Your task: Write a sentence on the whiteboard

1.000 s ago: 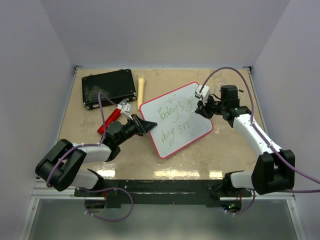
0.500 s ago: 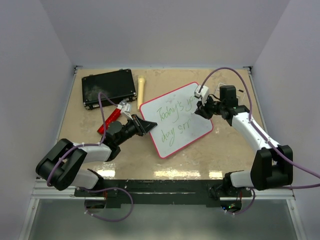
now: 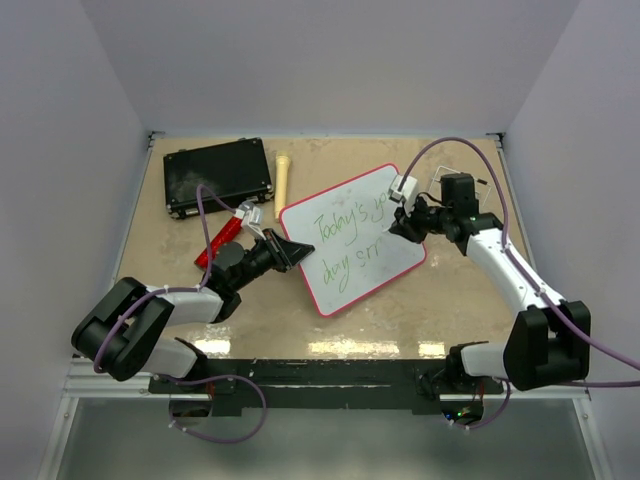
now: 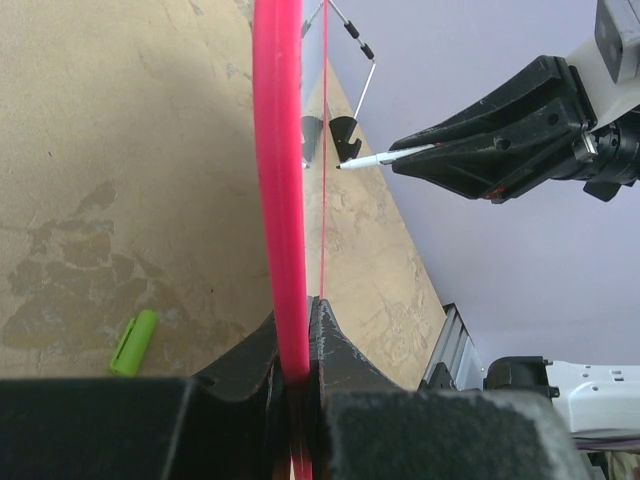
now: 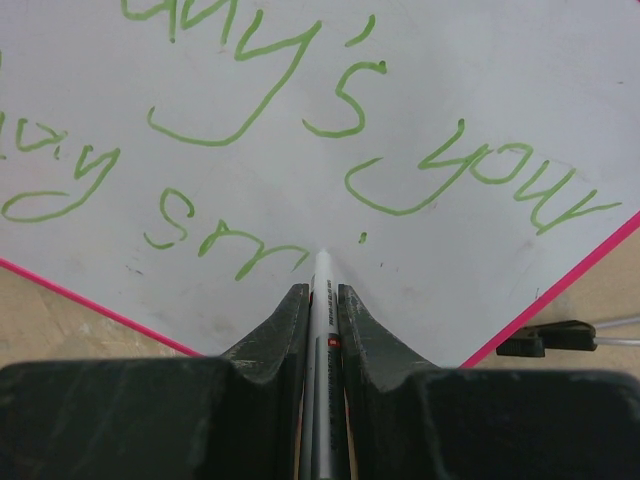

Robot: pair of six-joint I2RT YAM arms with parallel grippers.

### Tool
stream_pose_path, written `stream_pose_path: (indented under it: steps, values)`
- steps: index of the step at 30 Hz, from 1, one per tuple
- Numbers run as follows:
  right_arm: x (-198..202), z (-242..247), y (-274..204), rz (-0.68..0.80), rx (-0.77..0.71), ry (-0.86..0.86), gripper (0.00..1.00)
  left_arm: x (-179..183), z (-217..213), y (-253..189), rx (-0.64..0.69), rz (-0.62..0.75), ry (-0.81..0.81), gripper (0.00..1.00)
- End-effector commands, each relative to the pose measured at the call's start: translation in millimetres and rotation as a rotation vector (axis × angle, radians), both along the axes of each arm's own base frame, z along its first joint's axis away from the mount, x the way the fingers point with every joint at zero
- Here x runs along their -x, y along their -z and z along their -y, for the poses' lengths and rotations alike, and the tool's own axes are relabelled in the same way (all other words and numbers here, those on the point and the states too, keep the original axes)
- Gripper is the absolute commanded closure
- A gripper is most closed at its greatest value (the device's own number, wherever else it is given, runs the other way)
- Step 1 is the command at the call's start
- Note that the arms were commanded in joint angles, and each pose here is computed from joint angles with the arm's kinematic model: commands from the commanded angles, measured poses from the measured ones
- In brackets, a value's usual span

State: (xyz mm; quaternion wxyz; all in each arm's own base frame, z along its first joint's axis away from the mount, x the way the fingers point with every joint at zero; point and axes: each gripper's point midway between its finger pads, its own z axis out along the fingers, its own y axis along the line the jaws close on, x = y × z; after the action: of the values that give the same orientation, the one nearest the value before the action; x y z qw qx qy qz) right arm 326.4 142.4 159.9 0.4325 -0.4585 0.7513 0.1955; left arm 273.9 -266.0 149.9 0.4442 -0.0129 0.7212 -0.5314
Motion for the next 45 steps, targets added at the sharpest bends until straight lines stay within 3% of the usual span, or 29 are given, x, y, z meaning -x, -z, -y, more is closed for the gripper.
stream_pose_path:
  steps: [1,28,45]
  values:
    - [2,-2,3,-0.007,0.005,-0.027,1.0,1,1,-2,-0.037,0.072,0.017,1.0]
    - [-10,7,7,0.007,0.028,0.061,1.0,1,1,-3,-0.036,0.076,0.02,1.0]
    - [22,4,35,-0.101,0.078,-0.085,1.0,0,2,-2,-0.037,0.072,0.019,1.0]
